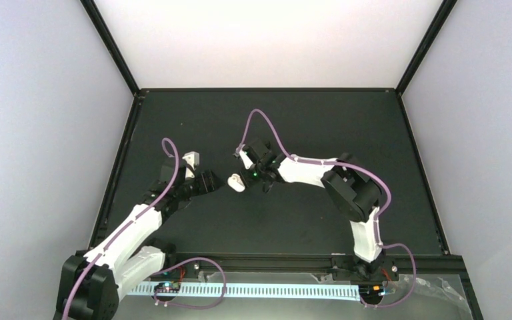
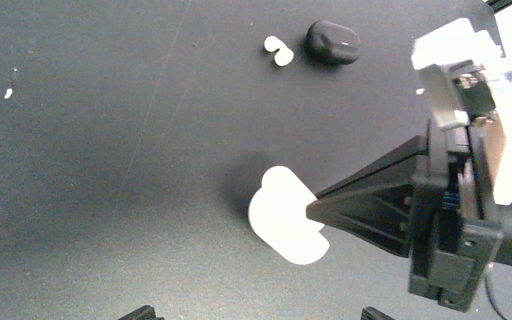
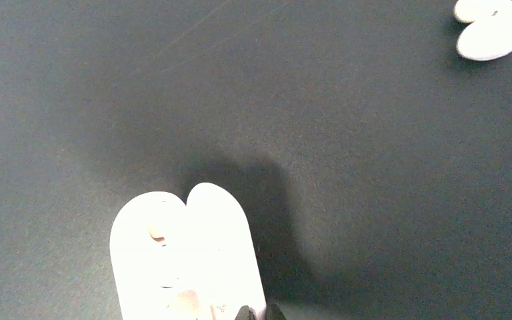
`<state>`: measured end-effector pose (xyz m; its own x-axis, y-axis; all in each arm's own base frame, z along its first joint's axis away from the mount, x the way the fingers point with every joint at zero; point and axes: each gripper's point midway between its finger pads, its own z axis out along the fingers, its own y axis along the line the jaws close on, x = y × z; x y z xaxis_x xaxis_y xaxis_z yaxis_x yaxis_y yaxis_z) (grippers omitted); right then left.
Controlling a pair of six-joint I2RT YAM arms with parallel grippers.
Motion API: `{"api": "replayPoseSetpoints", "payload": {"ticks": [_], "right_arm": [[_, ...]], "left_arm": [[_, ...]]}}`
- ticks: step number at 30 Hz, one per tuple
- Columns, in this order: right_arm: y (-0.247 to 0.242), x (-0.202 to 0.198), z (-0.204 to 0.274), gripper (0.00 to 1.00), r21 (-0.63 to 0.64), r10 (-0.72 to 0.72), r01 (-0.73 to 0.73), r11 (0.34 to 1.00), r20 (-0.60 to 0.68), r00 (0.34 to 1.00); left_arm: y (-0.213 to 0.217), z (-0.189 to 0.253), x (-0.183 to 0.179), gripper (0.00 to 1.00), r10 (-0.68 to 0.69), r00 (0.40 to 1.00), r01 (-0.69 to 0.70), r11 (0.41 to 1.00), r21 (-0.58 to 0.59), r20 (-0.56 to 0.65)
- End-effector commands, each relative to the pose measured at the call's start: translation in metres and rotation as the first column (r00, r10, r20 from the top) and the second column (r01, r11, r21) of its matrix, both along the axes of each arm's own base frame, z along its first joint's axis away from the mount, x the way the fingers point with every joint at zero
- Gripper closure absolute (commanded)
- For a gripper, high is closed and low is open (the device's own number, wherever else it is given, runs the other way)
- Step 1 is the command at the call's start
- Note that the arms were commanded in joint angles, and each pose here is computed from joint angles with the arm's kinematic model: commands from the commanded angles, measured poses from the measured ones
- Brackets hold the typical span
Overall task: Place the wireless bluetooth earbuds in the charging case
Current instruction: Pick up the charging case at the center of the board.
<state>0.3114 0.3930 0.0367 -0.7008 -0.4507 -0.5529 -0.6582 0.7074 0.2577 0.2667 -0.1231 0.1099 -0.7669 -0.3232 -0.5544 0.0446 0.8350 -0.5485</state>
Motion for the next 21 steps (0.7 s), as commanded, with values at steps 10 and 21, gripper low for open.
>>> {"api": "replayPoseSetpoints", "payload": {"ticks": [10, 21], "right_arm": [[-0.032, -0.017, 0.129, 0.99, 0.058, -0.01, -0.004, 0.998, 0.251, 0.968], [-0.073, -0.074, 0.181, 0.99, -0.043, 0.099, -0.09, 0.995, 0.364, 0.926]], "left_arm": [[-0.042, 0.068, -0.012, 0.21, -0.239, 0.945, 0.275, 0.951, -0.144, 0.225], [-0.073, 0.155, -0.066, 0.18, -0.44, 0.707, 0.58, 0.808, -0.099, 0.554]]}}
